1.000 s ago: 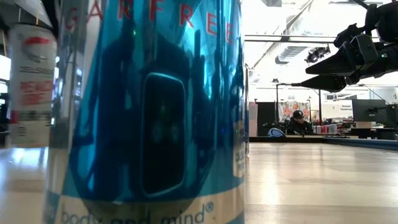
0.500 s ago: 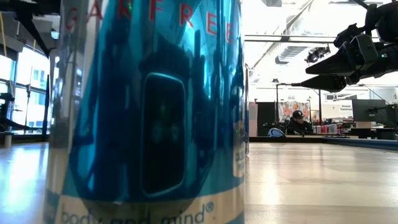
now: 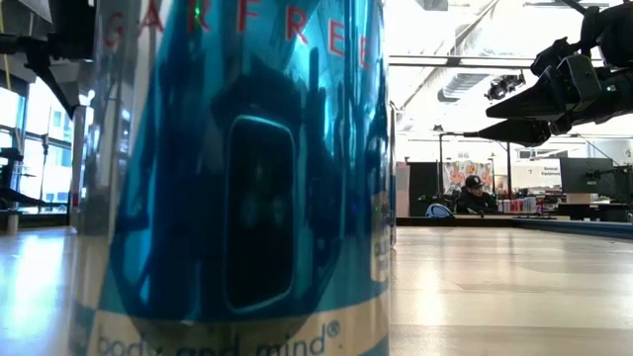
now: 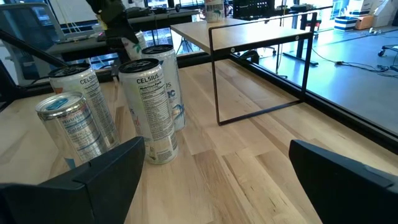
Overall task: Place canned beverage on shelf
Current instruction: Put the white pink soda can on the shelf aligned with the other white pink soda can
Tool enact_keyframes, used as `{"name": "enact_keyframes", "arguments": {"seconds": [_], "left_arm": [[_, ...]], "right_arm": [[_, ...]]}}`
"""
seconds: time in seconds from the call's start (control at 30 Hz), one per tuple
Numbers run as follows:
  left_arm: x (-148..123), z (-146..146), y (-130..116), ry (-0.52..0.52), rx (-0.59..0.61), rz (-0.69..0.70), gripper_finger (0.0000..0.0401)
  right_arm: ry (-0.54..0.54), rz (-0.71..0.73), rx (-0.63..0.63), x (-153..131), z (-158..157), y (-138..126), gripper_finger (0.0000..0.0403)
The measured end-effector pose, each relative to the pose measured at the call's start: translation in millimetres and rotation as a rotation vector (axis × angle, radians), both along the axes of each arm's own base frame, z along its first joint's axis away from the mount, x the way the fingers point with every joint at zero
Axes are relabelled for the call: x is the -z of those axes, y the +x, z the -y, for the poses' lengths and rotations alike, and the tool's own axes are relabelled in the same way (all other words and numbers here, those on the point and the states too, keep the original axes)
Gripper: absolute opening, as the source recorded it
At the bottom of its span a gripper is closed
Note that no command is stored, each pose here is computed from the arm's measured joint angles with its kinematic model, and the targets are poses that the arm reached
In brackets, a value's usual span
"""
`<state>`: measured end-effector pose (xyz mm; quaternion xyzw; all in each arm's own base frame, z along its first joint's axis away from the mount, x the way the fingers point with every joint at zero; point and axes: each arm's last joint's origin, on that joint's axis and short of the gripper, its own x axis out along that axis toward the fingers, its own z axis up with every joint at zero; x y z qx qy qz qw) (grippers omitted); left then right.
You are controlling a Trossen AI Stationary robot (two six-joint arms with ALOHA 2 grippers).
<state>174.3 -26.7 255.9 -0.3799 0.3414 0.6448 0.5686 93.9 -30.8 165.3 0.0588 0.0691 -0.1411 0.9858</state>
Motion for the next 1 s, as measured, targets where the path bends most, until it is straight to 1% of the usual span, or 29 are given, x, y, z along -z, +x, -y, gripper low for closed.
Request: {"name": "enact_keyframes", "arguments": {"seconds": [0.27,0.77,0.87,1.0], "left_arm": [[0.3,-2.6,-5.7,0.024,0.001,0.010,0.0207],[0.3,-4.5,-6.6,0.040,-0.008,-0.001,0.0208],[0.4,-6.8,-6.3,0.039,-0.042,0.009,0.0215],[0.5,-9.2,-5.1,0.036,-0.051,0.015,0.0231]], "right_arm": [[0.000,0.000,0.000,0.0,0.0,0.0,0.0387],[0.000,-0.001,0.000,0.1,0.0,0.0,0.0387],[0.000,-0.001,0.000,0.0,0.0,0.0,0.0387],[0.000,0.000,0.000,0.0,0.0,0.0,0.0387]]}}
